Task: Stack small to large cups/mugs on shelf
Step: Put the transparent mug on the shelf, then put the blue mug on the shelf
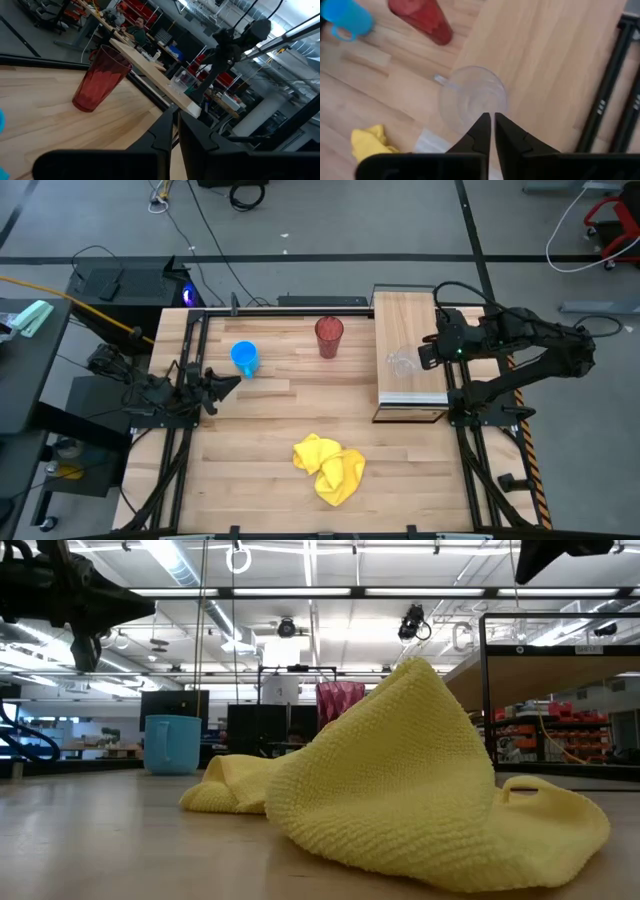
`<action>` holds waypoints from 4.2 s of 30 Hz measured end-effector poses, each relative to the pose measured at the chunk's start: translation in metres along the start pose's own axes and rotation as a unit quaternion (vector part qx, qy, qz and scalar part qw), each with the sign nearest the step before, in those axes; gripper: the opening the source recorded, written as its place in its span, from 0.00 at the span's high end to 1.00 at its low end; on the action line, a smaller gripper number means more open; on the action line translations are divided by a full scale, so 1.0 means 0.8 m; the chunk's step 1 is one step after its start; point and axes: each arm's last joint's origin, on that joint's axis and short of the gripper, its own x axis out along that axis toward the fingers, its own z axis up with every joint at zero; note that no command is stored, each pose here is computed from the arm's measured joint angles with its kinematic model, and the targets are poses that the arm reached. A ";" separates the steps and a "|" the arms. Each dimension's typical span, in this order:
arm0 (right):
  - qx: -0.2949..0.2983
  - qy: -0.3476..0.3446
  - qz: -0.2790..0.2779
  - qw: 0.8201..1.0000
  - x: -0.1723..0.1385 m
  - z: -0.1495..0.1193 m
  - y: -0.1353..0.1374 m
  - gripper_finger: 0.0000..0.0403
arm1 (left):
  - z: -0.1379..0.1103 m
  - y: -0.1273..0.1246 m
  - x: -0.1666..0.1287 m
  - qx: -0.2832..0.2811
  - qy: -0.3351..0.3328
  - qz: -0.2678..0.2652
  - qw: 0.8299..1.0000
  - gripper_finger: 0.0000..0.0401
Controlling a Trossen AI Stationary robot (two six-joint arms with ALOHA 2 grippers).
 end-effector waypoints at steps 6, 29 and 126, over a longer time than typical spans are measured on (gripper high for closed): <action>0.026 0.026 -0.027 0.999 0.011 0.011 -0.002 0.80 | -0.001 0.001 0.000 0.006 0.003 0.002 1.000 0.91; -0.035 0.118 -0.118 0.985 0.085 0.038 0.038 0.73 | -0.001 0.001 0.000 0.005 0.003 0.002 1.000 0.91; -0.065 0.118 -0.034 0.990 0.041 -0.008 0.002 0.88 | -0.004 0.003 0.000 0.004 0.011 0.008 1.000 0.90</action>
